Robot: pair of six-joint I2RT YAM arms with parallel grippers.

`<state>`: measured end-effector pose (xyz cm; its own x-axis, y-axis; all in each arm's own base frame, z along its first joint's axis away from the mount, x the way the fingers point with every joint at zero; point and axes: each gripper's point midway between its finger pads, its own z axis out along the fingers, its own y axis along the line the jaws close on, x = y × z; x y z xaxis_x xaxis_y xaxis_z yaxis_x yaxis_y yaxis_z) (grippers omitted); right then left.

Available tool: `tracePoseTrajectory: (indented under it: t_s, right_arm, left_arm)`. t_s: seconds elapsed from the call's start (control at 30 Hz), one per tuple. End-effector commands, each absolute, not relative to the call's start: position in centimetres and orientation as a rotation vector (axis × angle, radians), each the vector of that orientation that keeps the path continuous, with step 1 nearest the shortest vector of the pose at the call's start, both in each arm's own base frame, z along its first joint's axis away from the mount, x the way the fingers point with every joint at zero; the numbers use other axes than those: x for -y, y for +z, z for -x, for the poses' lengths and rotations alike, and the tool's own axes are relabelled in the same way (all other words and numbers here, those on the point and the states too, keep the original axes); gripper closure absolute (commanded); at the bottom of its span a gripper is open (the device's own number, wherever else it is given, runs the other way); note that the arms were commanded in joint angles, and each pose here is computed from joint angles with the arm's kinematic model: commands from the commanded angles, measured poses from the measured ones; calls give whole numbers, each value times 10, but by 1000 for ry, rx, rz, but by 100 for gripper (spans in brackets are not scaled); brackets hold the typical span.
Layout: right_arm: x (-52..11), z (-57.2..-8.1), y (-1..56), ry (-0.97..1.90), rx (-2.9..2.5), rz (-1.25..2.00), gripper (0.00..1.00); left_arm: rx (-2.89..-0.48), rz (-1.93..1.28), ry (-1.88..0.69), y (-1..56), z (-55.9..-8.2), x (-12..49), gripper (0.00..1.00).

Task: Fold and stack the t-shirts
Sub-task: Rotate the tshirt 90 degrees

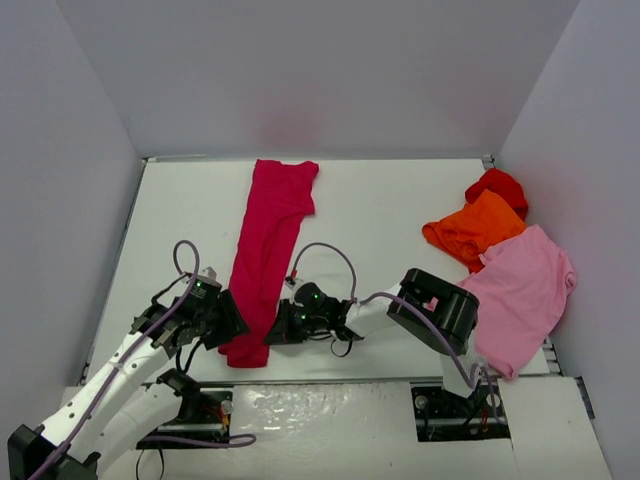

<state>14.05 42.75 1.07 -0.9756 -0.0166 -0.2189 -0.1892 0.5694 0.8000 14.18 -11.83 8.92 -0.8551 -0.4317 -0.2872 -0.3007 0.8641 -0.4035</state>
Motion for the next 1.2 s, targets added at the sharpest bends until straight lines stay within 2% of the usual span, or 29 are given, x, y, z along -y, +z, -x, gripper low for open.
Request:
tracePoseTrajectory:
  t_s: [0.0, 0.53, 0.87, 1.17]
  right_arm:
    - [-371, -124, -57, 964, -2850, 147, 100]
    - [-333, -86, -13, 885, -2779, 316, 100]
    - [-330, -45, 48, 1048, -2638, 436, 100]
    - [-334, -45, 101, 1194, -2472, 408, 100]
  left_arm:
    - [-2635, 523, -505, 97, -149, 119, 54]
    - [-2626, 511, -568, 96, -153, 128, 54]
    - [-2611, 508, -596, 100, -151, 129, 54]
    - [-2588, 528, -632, 102, -147, 130, 54]
